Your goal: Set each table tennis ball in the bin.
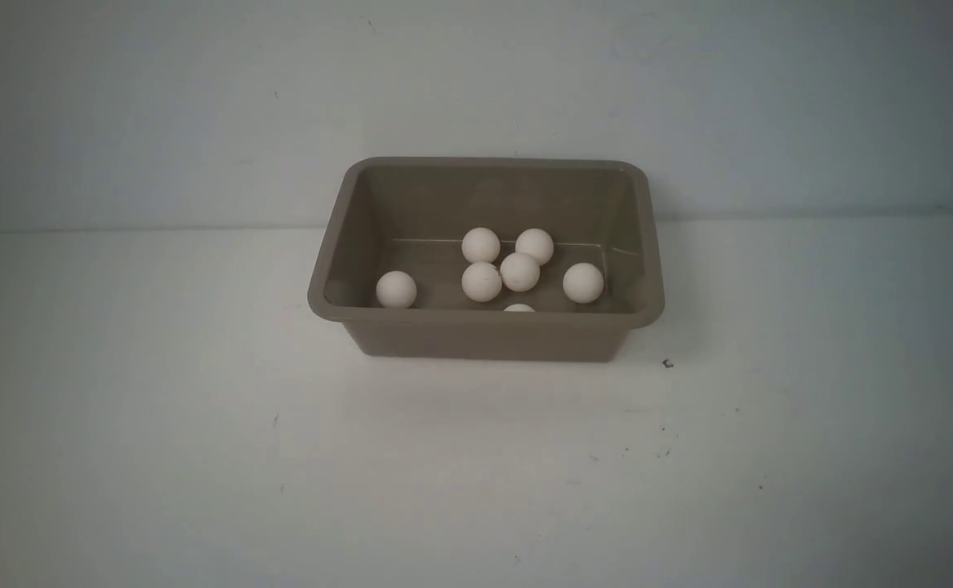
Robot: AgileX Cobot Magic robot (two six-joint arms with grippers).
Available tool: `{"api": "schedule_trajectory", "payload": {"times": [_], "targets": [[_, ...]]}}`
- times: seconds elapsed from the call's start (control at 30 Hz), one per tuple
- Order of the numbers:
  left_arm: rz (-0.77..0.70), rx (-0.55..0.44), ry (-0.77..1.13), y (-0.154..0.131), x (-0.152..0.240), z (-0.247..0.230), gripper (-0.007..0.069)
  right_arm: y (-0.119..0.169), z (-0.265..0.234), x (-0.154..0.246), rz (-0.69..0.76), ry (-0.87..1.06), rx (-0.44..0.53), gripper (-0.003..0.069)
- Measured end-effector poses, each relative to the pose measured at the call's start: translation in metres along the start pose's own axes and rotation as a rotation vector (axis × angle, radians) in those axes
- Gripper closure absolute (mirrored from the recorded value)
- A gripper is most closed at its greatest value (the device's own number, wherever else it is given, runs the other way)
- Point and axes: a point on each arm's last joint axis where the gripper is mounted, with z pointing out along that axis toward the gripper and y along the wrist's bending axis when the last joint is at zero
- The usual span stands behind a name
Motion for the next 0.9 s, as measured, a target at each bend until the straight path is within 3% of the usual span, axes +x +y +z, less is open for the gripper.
{"api": "schedule_trajectory", "payload": {"times": [0.17,0.43,0.6,0.63,0.67,0.9], "targets": [[-0.014,-0.028,0.003,0.004,0.028,0.013,0.0231,0.0,0.0,0.0,0.0,0.0,0.0,0.0197],[-0.008,0.016,-0.077,0.0,0.023,0.013,0.0231,0.0,0.0,0.0,0.0,0.0,0.0,0.0197],[0.107,0.062,-0.163,-0.011,0.016,0.006,0.0231,0.0,0.0,0.0,0.0,0.0,0.0,0.0197],[0.141,0.012,-0.19,-0.016,0.013,0.001,0.0231,0.0,0.0,0.0,0.0,0.0,0.0,0.0197],[0.202,0.101,-0.222,-0.022,0.012,-0.004,0.0231,0.0,0.0,0.0,0.0,0.0,0.0,0.0197],[0.318,0.257,-0.365,-0.05,0.006,-0.041,0.0231,0.0,0.0,0.0,0.0,0.0,0.0,0.0197]]}}
